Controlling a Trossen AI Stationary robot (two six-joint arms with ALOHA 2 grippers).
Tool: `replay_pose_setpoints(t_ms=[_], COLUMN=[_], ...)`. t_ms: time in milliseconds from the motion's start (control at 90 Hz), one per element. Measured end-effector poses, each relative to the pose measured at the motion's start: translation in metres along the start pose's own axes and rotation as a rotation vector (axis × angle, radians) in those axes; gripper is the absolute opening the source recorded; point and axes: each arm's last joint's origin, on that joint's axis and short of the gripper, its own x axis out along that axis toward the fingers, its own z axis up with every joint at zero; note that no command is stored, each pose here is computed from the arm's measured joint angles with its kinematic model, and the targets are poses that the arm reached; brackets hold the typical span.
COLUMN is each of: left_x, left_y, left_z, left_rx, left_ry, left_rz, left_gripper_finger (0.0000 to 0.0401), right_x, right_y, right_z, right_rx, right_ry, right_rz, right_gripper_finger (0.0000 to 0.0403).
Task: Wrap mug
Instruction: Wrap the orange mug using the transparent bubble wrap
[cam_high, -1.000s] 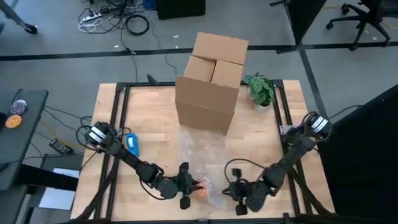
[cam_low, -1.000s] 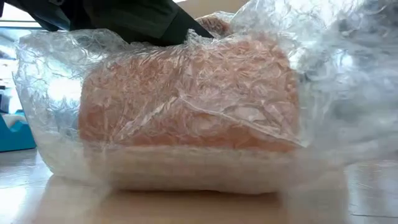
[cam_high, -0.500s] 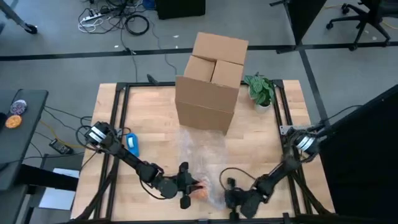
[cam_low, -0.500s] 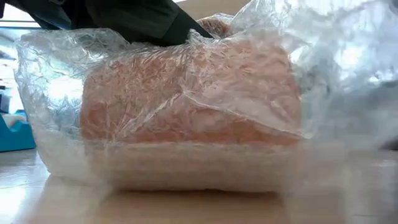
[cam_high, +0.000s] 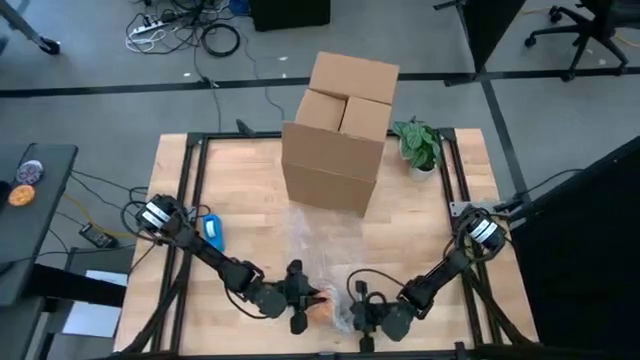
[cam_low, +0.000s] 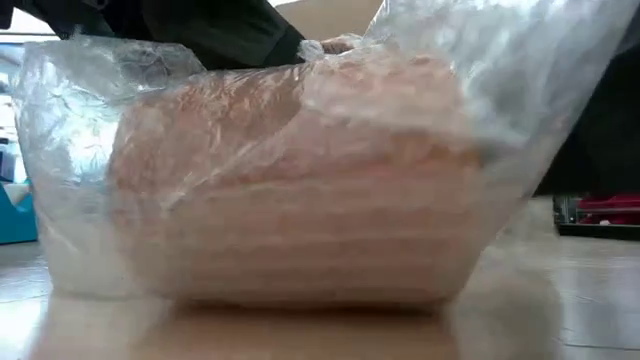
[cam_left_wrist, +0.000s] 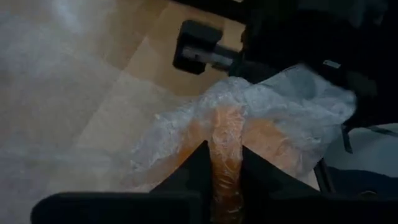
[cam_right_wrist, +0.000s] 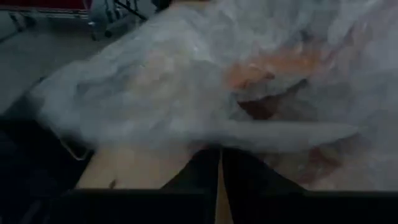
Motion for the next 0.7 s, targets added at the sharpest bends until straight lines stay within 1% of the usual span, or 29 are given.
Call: replay_pose_setpoints(t_ms=[89, 167, 344, 444, 556, 700], left_x=[0.001, 0.002, 0.005, 0.005, 0.005, 0.005], left_y=[0.001, 0.004, 0.009, 0.009, 0.011, 0.013], left_z=[0.0, 0.001, 0.003, 0.002, 0.001, 0.001], left_rx=[0.003, 0.008, 0.005, 0.011, 0.02, 0.047], left_ry=[0.001, 0.006, 0.003, 0.007, 0.017, 0.028], left_rz=[0.005, 0.018, 0.036, 0.047, 0.059, 0.077], left_gripper_finger=[0.0033, 0.0033, 0.0032, 0.0032, 0.0032, 0.0032], right_x=[0.003, 0.015, 0.043, 0.054, 0.059, 0.059], right_y=[-0.004, -0.014, -0.027, -0.03, -0.032, -0.034], right_z=[0.004, 0.004, -0.016, -0.022, -0.022, -0.017], right_rx=[-0.035, -0.028, -0.021, -0.007, -0.005, -0.012], right_ry=[-0.014, -0.008, 0.043, 0.02, -0.026, -0.046], right_rz=[-0.019, -0.013, -0.019, -0.031, -0.041, -0.095], right_gripper_finger=[0.0, 0.0, 0.0, 0.0, 0.0005, 0.0022])
